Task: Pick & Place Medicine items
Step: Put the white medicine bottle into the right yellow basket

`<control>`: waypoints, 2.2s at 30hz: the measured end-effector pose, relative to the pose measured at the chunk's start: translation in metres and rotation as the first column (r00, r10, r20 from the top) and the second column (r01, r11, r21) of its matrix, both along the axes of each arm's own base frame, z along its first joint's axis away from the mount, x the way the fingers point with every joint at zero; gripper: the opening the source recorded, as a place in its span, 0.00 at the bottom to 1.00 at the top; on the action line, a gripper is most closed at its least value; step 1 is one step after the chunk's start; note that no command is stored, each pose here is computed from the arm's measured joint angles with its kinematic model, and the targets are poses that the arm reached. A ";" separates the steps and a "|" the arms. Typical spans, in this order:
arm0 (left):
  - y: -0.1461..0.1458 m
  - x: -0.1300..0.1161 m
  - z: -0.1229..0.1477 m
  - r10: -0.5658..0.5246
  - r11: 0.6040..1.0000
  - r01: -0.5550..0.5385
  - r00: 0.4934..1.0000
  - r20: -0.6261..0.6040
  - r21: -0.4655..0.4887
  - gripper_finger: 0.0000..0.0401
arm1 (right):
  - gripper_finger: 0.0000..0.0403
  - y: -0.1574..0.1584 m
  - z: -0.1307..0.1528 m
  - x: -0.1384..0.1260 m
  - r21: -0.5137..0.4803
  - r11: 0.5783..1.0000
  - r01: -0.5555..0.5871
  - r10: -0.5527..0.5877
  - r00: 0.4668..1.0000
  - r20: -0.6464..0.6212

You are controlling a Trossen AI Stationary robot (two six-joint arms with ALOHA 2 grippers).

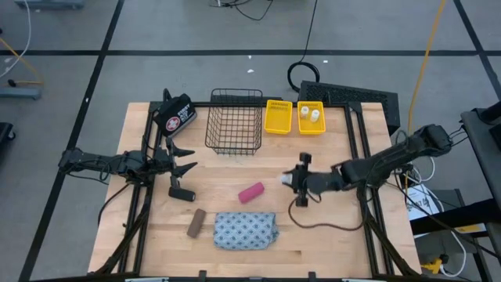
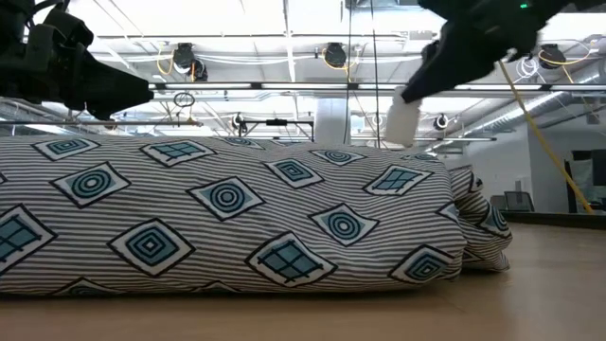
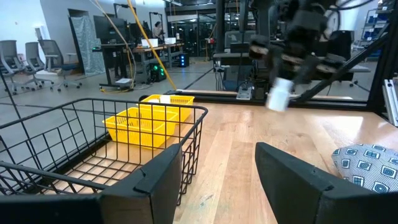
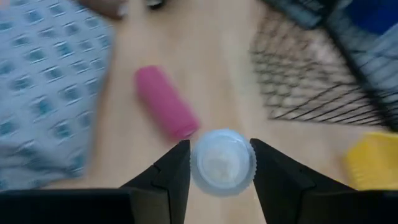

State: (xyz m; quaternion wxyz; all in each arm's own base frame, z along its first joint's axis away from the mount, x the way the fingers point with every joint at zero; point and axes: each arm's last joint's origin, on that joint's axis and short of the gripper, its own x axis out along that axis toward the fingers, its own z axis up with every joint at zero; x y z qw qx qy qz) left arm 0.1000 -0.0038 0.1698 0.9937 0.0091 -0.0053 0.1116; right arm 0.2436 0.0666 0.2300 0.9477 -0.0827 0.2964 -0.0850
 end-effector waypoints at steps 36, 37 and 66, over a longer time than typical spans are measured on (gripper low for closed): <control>0.000 0.000 0.000 0.000 1.000 0.000 1.000 0.000 0.000 0.53 | 0.34 -0.227 0.009 -0.053 0.177 0.695 0.697 -0.711 0.703 0.020; 0.000 0.000 0.000 0.000 1.000 0.000 1.000 0.000 0.000 0.53 | 0.34 -0.228 0.006 -0.051 0.184 0.689 0.701 -0.714 0.700 0.012; 0.000 0.000 0.000 0.000 1.000 0.000 1.000 0.000 0.000 0.53 | 0.34 -0.246 -0.036 -0.043 0.207 0.597 0.775 -0.759 0.629 -0.166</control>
